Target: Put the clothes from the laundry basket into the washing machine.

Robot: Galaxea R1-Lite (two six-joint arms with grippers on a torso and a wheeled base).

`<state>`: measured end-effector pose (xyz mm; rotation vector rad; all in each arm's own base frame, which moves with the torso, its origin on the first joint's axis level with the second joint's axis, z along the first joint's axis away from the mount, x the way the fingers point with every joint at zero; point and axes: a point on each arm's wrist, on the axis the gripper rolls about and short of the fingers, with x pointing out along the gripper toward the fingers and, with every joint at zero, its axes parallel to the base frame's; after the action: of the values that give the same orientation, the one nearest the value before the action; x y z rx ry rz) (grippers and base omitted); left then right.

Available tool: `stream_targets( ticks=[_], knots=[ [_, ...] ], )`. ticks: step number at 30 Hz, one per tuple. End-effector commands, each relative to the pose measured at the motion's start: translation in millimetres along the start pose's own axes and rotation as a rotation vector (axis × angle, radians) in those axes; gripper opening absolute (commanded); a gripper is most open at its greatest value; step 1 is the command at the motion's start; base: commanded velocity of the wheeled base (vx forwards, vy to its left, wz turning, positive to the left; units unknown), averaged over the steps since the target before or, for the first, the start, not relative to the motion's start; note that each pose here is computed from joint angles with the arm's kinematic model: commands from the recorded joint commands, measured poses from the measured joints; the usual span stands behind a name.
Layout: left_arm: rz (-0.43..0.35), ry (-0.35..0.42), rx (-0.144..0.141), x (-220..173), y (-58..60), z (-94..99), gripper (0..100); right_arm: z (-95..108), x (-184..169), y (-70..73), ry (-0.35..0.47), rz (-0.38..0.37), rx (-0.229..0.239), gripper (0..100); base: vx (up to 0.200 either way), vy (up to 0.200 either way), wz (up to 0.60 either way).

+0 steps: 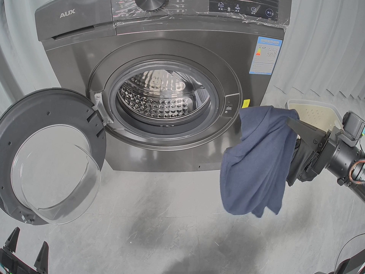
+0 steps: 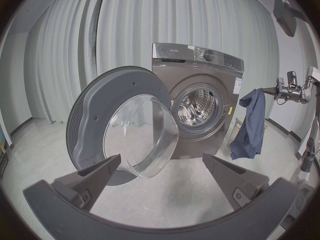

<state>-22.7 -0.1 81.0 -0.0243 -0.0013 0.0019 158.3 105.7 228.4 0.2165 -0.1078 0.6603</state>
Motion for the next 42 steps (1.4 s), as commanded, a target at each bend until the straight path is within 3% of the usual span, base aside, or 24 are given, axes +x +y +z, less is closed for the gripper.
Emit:
stream_targets(
  ticks=[1,5,14,19,25,30,34,42],
  knots=[
    [0.001,0.004,0.000,0.3,0.1,-5.2,100,-0.4,0.3,0.0,0.002,0.000,0.000,0,-0.200,0.000,0.00],
    [0.001,0.004,0.001,0.3,0.1,-5.2,100,-0.9,0.1,-0.4,0.005,-0.002,0.002,0,-0.200,0.000,0.00],
    [-0.002,0.004,0.001,0.3,0.1,-5.2,100,-2.9,-0.3,-0.7,0.012,-0.003,0.002,0,0.000,0.000,0.00],
    [0.003,0.004,0.010,0.3,0.1,-5.2,100,-4.3,-0.6,-1.4,0.021,-0.013,0.002,0,0.000,0.200,0.00],
    [0.001,0.004,0.012,0.3,0.1,-5.2,100,-14.1,17.8,-1.3,0.059,-0.007,-0.001,0,0.000,0.033,0.00],
    [0.003,0.003,0.014,0.1,0.1,-5.3,100,-8.8,40.6,12.6,0.037,0.050,0.044,0,0.000,0.000,0.00],
    [0.001,0.006,0.015,0.3,0.1,-5.4,100,-10.4,50.6,22.7,0.036,0.054,0.075,0,0.000,0.000,0.00],
    [0.001,0.000,0.006,-0.1,0.1,-5.3,100,-19.1,66.5,24.3,0.019,0.053,0.087,0,0.000,0.000,0.00]
  ],
)
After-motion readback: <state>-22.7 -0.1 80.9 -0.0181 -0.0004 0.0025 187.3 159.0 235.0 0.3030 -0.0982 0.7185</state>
